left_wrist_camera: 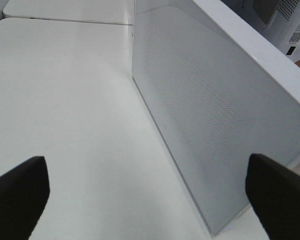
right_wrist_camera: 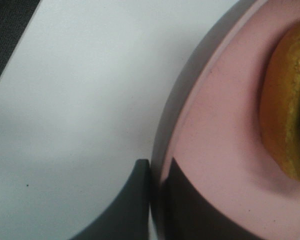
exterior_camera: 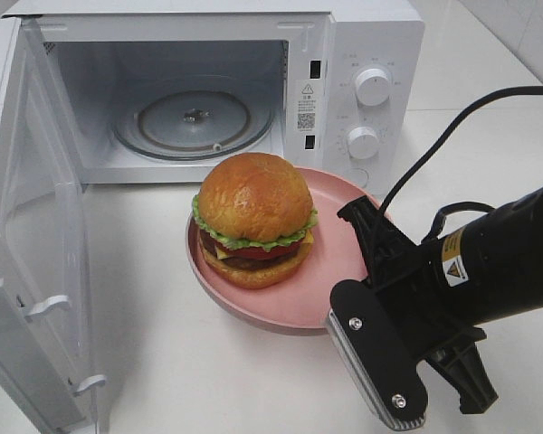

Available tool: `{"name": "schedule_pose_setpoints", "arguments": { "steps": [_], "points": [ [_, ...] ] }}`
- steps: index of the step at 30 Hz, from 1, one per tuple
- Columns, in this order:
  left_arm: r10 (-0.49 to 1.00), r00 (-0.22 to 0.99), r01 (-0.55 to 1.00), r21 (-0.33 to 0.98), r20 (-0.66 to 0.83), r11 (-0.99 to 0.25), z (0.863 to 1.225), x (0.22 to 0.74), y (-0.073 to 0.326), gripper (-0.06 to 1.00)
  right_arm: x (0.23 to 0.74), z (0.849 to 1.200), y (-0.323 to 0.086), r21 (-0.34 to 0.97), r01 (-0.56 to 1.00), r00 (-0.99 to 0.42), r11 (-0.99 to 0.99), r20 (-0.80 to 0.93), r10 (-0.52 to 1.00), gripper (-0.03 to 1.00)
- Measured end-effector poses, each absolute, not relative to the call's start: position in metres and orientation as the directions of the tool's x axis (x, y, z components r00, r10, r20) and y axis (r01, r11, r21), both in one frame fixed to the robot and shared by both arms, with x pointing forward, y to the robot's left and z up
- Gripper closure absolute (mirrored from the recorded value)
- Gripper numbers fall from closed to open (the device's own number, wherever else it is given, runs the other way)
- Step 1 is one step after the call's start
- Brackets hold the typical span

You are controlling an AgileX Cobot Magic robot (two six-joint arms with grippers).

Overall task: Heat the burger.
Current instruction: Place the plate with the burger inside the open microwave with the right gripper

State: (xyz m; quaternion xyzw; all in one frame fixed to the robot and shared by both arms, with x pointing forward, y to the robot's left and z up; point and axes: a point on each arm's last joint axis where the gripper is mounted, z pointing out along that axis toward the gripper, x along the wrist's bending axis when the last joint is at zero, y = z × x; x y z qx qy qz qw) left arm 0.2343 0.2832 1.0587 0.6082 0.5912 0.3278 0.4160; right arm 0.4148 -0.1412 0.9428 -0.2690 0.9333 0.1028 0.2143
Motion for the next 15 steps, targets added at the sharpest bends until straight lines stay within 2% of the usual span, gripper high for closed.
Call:
{"name": "schedule_pose_setpoints", "arguments": {
  "steps": [15],
  "points": [
    [0.992, 0.086, 0.446, 0.894, -0.093, 0.045, 1.059, 0.234, 0.283, -0.04, 0.447, 0.934, -0.113, 0.073, -0.546, -0.764, 0.834, -0.451, -0.461, 0.92]
  ]
}}
